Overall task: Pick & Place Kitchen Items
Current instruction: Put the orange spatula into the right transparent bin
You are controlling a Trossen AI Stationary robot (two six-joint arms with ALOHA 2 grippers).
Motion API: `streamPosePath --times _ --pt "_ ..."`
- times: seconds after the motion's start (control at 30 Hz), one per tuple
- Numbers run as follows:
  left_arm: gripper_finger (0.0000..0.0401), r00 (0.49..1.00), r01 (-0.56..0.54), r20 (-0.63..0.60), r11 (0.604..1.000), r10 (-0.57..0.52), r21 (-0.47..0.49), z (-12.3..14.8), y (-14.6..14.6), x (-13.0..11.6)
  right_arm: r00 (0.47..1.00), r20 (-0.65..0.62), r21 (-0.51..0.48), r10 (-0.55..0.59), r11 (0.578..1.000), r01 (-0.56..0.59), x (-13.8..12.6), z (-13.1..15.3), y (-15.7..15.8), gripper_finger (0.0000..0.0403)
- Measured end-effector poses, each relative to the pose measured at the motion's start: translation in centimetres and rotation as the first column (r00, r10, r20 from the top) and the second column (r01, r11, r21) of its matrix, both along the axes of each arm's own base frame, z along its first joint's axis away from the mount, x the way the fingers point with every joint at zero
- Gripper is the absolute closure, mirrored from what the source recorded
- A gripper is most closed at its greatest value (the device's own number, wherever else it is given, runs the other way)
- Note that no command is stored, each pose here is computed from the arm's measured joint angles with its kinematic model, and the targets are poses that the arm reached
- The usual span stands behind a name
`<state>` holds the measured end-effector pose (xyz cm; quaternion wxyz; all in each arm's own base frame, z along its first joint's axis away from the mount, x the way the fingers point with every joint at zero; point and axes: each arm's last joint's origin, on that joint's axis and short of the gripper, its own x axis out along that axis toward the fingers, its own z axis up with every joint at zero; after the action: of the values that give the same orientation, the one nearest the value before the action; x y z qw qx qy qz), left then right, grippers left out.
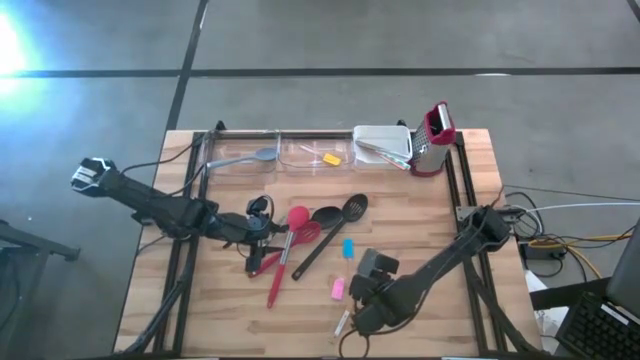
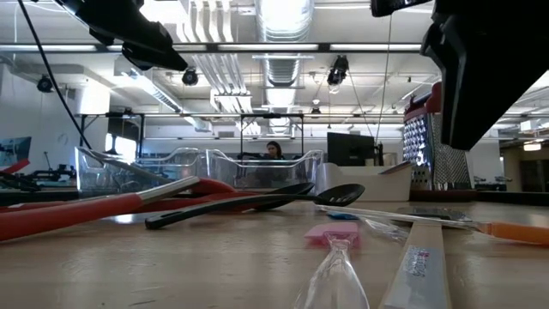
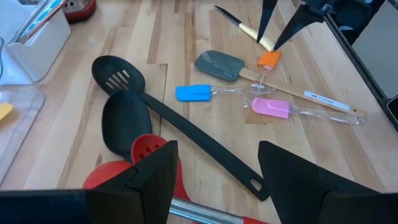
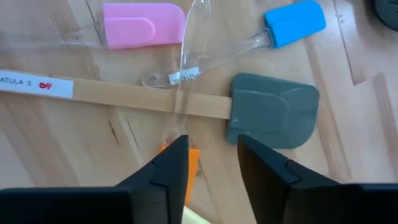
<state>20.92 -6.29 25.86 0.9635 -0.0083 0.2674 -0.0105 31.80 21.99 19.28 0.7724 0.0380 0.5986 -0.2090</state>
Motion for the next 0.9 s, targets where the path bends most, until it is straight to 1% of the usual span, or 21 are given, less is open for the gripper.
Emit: streamPosePath --times 0.13,0.2,0.4,0.5,0.7,0.83,0.9 --pt "0.0172 1.000 0.001 0.000 1.000 -0.001 0.002 0.0 0.0 0.0 1.000 -0.010 -0.007 0.015 1.000 -0.015 -0.1 -0.3 -0.1 0.0251" --pt "0.0172 1.000 0.001 0.000 1.000 -0.001 0.002 0.0 0.0 0.0 1.000 -0.009 0.006 0.015 1.000 -0.015 -0.2 -0.7 -0.1 0.0249" --pt "0.0172 1.000 0.003 0.000 1.000 -0.003 0.005 0.0 0.0 0.0 1.000 0.007 0.101 0.009 0.995 -0.010 -0.4 -3.3 0.0 0.0252" --pt "0.0172 1.000 0.011 0.000 1.000 -0.011 0.018 0.0 0.0 0.0 0.999 0.014 0.147 0.029 0.989 -0.030 -0.5 -4.3 0.1 0.0249" --pt "0.0172 1.000 0.011 0.000 1.000 -0.011 0.018 0.0 0.0 0.0 1.000 0.016 0.143 0.015 0.990 -0.017 -0.4 -5.6 -1.3 0.0241" --pt "0.0172 1.000 0.011 0.000 1.000 -0.011 0.018 0.0 0.0 0.0 1.000 0.021 0.164 0.017 0.986 -0.020 -0.3 -6.1 -2.0 0.0245" --pt "0.0172 1.000 0.011 0.000 1.000 -0.011 0.018 0.0 0.0 0.0 1.000 0.010 0.193 0.028 0.981 -0.029 -0.2 -6.4 -2.3 0.0251"
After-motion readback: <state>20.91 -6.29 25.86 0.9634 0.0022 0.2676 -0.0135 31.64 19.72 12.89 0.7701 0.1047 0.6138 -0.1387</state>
